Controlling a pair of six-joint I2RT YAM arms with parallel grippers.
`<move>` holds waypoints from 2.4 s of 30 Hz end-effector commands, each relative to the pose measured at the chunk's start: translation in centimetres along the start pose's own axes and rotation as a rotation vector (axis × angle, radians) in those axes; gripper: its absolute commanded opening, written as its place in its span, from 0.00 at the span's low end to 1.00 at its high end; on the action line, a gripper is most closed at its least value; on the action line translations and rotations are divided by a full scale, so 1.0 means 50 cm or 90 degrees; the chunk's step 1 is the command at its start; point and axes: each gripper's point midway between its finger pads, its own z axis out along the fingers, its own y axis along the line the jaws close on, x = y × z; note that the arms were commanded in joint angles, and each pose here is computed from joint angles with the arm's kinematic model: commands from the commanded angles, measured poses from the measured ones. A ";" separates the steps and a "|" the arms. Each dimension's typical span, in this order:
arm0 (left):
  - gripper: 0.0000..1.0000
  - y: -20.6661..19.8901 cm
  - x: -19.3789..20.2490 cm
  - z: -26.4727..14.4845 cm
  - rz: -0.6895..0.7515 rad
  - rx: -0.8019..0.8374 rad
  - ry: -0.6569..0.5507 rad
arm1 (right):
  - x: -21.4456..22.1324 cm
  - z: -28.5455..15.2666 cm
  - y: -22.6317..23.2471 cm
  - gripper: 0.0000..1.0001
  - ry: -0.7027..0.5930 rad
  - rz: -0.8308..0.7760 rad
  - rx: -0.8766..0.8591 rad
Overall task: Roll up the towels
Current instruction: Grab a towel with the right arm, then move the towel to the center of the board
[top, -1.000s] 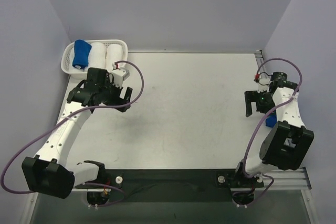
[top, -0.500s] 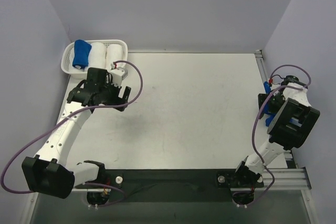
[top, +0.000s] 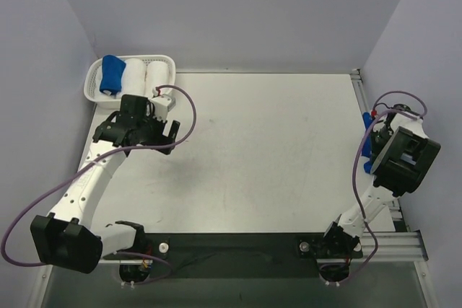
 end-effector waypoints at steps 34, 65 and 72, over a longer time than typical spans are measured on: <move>0.93 0.014 0.058 0.017 -0.052 0.196 -0.028 | 0.219 -0.211 0.569 0.06 0.015 -0.555 -0.308; 0.62 -0.308 0.069 0.306 0.628 0.426 -0.058 | -0.045 -0.181 0.479 0.03 -0.032 -0.391 -0.215; 0.59 -0.332 0.087 0.323 0.667 0.440 -0.053 | -0.074 -0.168 0.483 0.03 -0.027 -0.378 -0.209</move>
